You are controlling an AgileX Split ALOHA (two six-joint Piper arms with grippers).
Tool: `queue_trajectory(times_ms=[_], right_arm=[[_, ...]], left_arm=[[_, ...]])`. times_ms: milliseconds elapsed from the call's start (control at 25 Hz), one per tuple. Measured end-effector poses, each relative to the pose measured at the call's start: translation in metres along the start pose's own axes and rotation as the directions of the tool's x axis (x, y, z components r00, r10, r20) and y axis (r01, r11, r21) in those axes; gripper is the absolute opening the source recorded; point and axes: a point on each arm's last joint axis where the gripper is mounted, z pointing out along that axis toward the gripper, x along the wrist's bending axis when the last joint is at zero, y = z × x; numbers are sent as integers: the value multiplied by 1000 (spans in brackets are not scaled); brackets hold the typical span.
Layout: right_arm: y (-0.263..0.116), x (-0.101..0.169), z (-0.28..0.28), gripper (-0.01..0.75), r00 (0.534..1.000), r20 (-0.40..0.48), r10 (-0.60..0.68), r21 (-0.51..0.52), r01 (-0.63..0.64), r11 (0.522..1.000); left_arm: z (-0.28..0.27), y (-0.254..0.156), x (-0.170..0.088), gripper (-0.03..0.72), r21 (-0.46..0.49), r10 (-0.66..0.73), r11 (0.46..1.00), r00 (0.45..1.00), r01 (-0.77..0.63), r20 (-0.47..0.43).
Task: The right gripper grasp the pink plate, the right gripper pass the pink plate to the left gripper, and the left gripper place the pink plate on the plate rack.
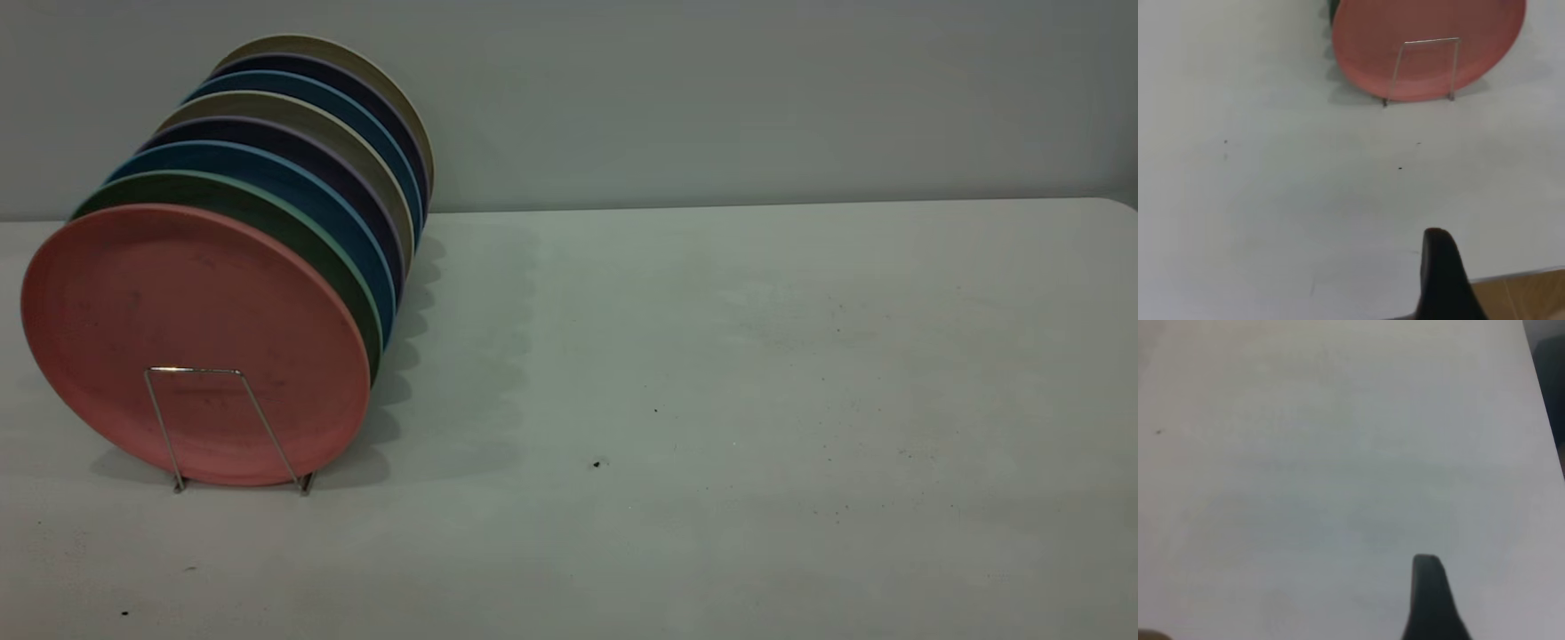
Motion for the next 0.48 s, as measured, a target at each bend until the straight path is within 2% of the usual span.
queue_trajectory(times_ms=[240,480], right_arm=[[0,0,0,512,1000,-1,0,0,0,1000],[0,0,0,512,1000,-1,0,0,0,1000]], left_arm=[[0,0,1,474,-2,24,1000,999,-24,30],[0,0,0,474,1,-16,1000,1000,16,-17]])
